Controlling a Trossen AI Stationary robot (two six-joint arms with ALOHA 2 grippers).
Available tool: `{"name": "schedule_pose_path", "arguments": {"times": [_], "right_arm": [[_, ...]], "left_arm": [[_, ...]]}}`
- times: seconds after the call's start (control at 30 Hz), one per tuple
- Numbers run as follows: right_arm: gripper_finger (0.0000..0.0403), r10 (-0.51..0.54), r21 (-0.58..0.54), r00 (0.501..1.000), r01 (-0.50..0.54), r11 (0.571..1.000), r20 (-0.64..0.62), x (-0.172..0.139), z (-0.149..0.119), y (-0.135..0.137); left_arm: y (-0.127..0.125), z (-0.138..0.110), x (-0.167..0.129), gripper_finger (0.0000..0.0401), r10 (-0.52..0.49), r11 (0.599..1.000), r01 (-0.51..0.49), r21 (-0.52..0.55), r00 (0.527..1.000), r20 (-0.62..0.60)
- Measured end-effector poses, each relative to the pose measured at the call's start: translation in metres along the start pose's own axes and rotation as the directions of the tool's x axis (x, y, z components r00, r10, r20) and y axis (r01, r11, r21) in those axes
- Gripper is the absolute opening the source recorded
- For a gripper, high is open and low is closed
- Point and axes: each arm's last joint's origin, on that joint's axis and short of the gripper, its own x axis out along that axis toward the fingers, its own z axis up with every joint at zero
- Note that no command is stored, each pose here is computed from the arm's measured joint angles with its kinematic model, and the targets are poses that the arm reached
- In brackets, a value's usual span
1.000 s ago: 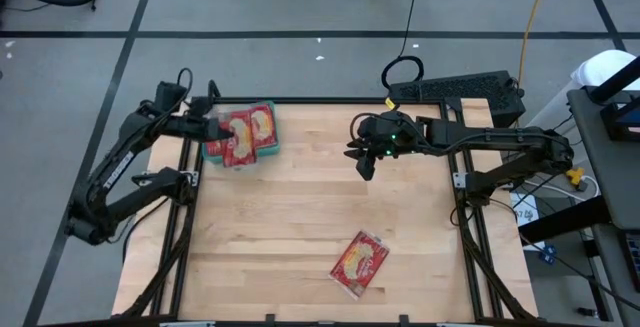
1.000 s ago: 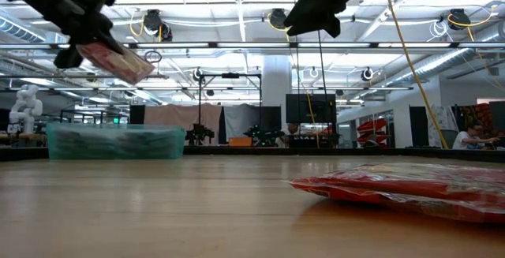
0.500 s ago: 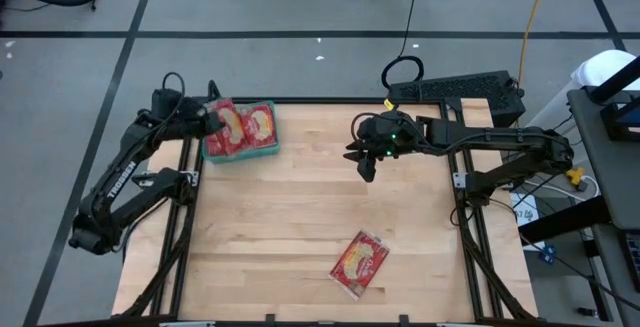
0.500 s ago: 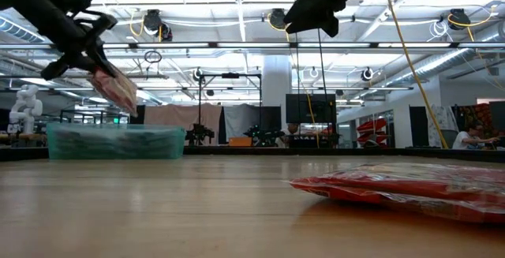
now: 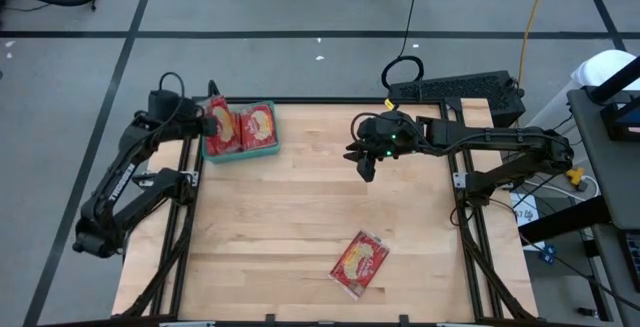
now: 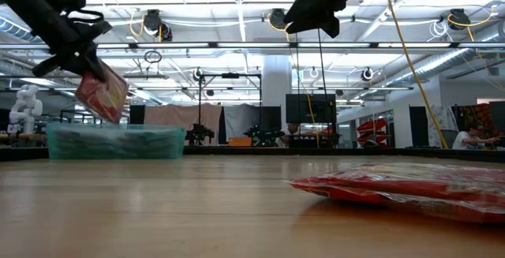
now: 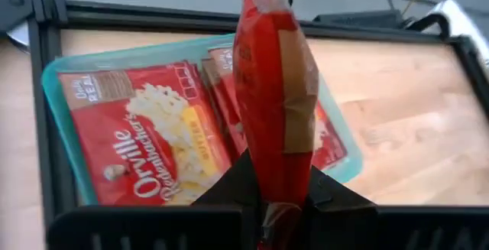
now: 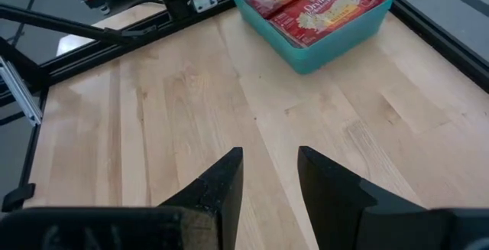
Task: Sort popcorn bags into baskets
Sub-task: Put the red popcorn bag into the blue bin
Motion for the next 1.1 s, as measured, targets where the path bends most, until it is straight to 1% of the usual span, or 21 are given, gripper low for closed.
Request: {"name": "schedule_pose_path", "arguments": {"times": [0.17, 0.3, 0.47, 0.63, 0.7, 0.77, 0.87, 1.1], "right_arm": [[0.0118, 0.0, -0.007, 1.0, 0.0, 1.0, 0.0, 0.0, 0.0, 0.0], [0.0118, 0.0, -0.007, 1.0, 0.0, 1.0, 0.0, 0.0, 0.0, 0.0], [0.0118, -0.001, -0.006, 1.0, 0.001, 1.0, -0.001, 0.0, 0.0, 0.0], [0.0118, -0.001, 0.0, 1.0, 0.001, 1.0, -0.001, 0.0, 0.0, 0.0], [0.0118, -0.001, 0.008, 1.0, 0.001, 1.0, -0.001, 0.0, 0.0, 0.0], [0.0118, -0.001, 0.017, 1.0, 0.001, 1.0, -0.001, 0.0, 0.0, 0.0], [0.0118, -0.001, 0.029, 1.0, 0.001, 1.0, -0.001, 0.0, 0.0, 0.0], [0.0118, 0.0, 0.029, 1.0, 0.0, 1.0, -0.001, 0.0, 0.0, 0.0]], "left_arm": [[0.005, 0.003, 0.002, 0.003, 0.039, 0.997, -0.039, 0.074, 0.999, 0.002], [0.009, 0.002, 0.004, 0.0031, 0.051, 0.995, -0.048, 0.084, 0.998, -0.032], [0.013, 0.001, 0.01, 0.0031, 0.08, 0.992, -0.069, 0.107, 0.991, -0.106], [0.016, 0.002, 0.017, 0.0036, 0.091, 0.992, -0.077, 0.097, 0.985, -0.147], [0.017, 0.003, 0.019, 0.0048, 0.105, 0.991, -0.09, 0.097, 0.982, -0.156], [0.018, 0.003, 0.02, 0.0068, 0.139, 0.988, -0.127, 0.088, 0.978, -0.155], [0.019, 0.003, 0.019, 0.0105, 0.17, 0.984, -0.159, 0.081, 0.974, -0.15], [0.02, 0.003, 0.019, 0.0193, 0.202, 0.978, -0.194, 0.071, 0.969, -0.143]]}}
